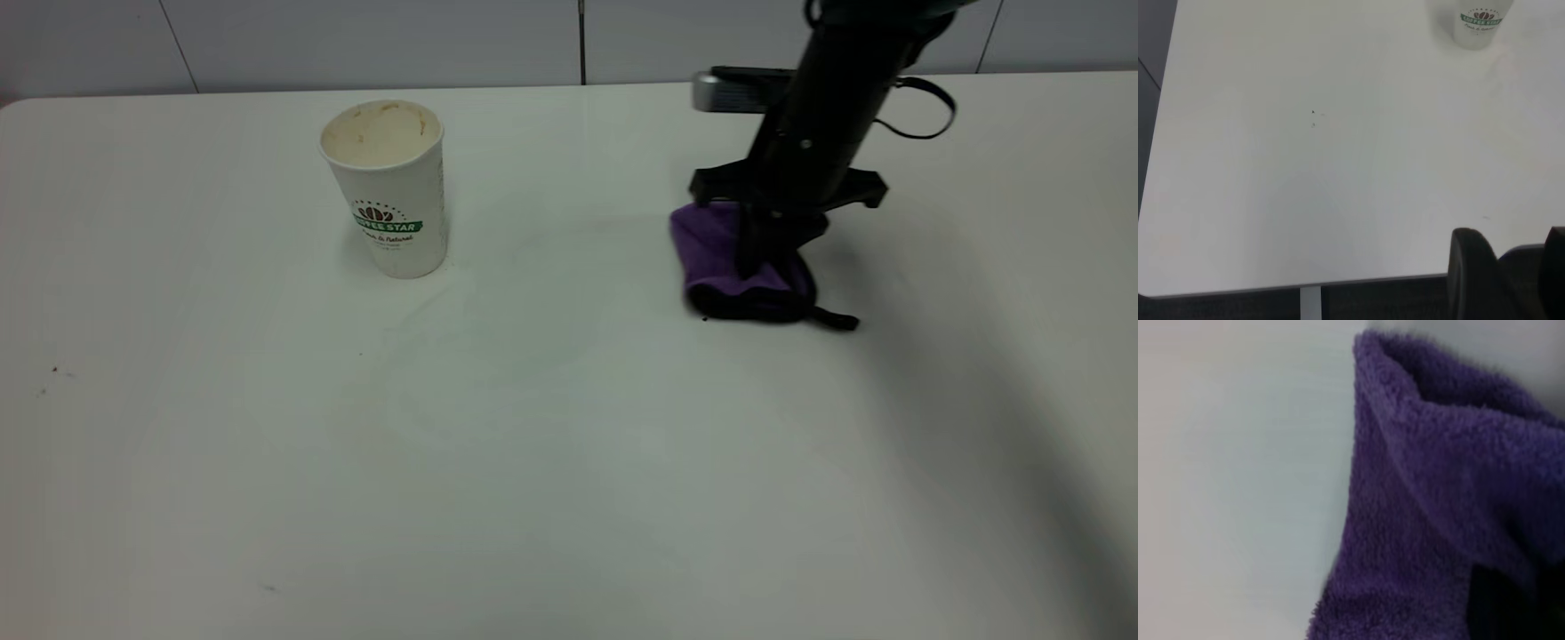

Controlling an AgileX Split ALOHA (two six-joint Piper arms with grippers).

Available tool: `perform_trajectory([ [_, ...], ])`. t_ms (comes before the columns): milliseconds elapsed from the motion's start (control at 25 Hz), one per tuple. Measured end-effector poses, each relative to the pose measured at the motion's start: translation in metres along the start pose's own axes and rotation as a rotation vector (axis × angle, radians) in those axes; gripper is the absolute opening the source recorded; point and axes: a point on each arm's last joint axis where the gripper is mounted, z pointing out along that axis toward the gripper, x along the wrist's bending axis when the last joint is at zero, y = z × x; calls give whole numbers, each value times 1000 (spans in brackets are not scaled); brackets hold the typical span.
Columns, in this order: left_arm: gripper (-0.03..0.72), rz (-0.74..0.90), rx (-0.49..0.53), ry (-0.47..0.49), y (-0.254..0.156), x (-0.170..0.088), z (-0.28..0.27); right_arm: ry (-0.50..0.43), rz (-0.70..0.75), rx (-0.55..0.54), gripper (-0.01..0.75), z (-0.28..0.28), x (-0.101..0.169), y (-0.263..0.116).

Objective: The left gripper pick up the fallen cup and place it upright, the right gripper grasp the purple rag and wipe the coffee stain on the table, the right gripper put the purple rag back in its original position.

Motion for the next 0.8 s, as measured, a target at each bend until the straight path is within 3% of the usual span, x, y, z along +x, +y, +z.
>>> perform_trajectory([
  [240, 269, 0, 0, 0, 0, 0, 0, -48, 129, 14, 65, -16, -76, 0],
  [400, 269, 1, 0, 0, 0, 0, 0, -73, 143, 29, 121, -25, -98, -3],
  [520, 269, 1, 0, 0, 0, 0, 0, -106, 92, 40, 289, -37, -100, -2],
  [680, 269, 1, 0, 0, 0, 0, 0, -155, 5, 64, 629, -85, -94, 4],
  [800, 269, 1, 0, 0, 0, 0, 0, -171, -14, 76, 715, -139, -83, 6],
])
